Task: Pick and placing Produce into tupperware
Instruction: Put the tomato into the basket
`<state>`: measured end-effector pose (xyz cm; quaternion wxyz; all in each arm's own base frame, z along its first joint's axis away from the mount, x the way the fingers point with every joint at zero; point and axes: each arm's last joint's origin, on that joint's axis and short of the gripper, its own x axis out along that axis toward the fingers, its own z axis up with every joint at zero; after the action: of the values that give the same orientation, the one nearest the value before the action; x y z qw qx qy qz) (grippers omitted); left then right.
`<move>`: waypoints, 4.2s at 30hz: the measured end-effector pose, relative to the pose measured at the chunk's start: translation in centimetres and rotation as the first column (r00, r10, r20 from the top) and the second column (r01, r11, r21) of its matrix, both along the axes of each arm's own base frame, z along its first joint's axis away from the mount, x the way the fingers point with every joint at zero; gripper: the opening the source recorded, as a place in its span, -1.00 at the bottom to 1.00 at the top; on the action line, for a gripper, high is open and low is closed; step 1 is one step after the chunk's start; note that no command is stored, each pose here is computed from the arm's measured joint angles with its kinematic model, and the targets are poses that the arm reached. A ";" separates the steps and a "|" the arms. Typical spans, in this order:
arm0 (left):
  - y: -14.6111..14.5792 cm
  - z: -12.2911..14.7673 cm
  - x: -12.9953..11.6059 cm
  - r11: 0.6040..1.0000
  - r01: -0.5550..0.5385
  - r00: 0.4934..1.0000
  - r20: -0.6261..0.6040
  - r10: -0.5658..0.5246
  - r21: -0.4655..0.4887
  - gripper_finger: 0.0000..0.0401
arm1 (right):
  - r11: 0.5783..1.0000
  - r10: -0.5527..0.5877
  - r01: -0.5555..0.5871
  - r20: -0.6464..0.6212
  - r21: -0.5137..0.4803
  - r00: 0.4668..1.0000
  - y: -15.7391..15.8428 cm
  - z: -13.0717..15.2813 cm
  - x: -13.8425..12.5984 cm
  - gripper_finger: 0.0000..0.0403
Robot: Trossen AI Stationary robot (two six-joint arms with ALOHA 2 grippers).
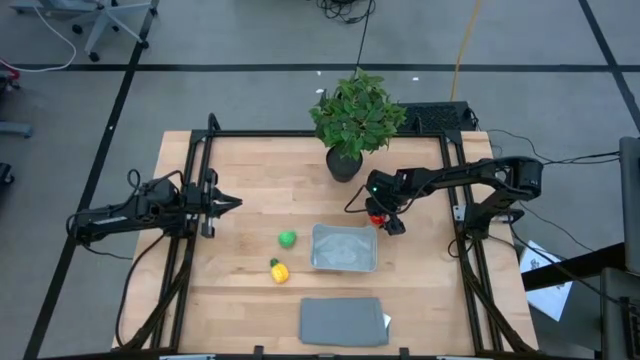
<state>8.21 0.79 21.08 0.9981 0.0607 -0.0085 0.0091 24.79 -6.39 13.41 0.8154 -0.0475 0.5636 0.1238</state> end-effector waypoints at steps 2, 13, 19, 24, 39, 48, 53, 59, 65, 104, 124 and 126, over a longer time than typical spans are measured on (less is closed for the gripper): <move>0.0 0.0 0.0 1.000 0.000 1.000 0.000 0.000 0.000 -0.84 | 1.000 0.000 0.000 0.000 0.000 1.000 0.0 0.0 0.0 0.59; 0.0 0.0 0.0 1.000 0.000 1.000 0.000 0.000 0.000 -0.84 | 1.000 0.022 -0.022 -0.004 -0.001 1.000 0.5 0.0 0.1 0.28; 0.0 0.0 0.0 1.000 0.000 1.000 0.000 0.000 0.000 -0.84 | 1.000 0.028 -0.028 -0.003 0.001 1.000 0.7 0.0 0.1 0.26; 0.0 0.0 0.0 1.000 0.000 1.000 0.000 0.000 0.000 -0.84 | 1.000 0.028 -0.028 -0.002 0.003 1.000 0.7 0.2 0.0 0.31; 0.0 0.0 0.0 1.000 0.000 1.000 0.000 0.000 -0.001 -0.84 | 1.000 -0.005 0.007 -0.058 0.026 0.998 0.5 2.0 0.7 0.27; 0.0 0.0 0.0 1.000 0.000 1.000 0.001 0.000 -0.008 -0.84 | 1.000 -0.010 0.011 -0.045 0.023 0.999 0.2 4.6 2.0 0.27; 0.0 0.0 0.0 1.000 0.000 1.000 0.001 0.000 -0.009 -0.84 | 1.000 -0.009 0.010 -0.044 0.024 0.999 0.2 5.8 2.5 0.27; 0.0 0.0 0.0 1.000 0.001 1.000 0.001 -0.001 -0.019 -0.84 | 1.000 0.015 -0.014 -0.032 0.020 0.999 0.7 7.0 3.1 0.27; 0.0 0.0 0.0 1.000 0.001 1.000 0.002 -0.001 -0.020 -0.84 | 0.999 0.043 -0.043 -0.022 0.017 0.999 1.5 7.7 3.5 0.27; 0.0 0.0 0.0 1.000 0.001 1.000 0.003 -0.001 -0.019 -0.84 | 0.999 0.040 -0.039 0.019 -0.026 0.999 3.4 12.8 5.1 0.27; 0.0 0.0 0.0 1.000 0.001 1.000 0.005 0.000 -0.008 -0.84 | 1.000 -0.002 0.001 0.184 0.004 0.983 4.9 13.8 6.9 0.27; 0.0 0.0 0.0 1.000 0.000 1.000 0.005 0.000 -0.008 -0.84 | 1.000 0.011 -0.012 0.188 0.006 0.982 5.5 13.8 6.9 0.27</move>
<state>8.21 0.79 21.12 0.9983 0.0566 -0.0108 0.0092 31.71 -0.90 27.20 0.8645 -0.0591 0.4832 0.1256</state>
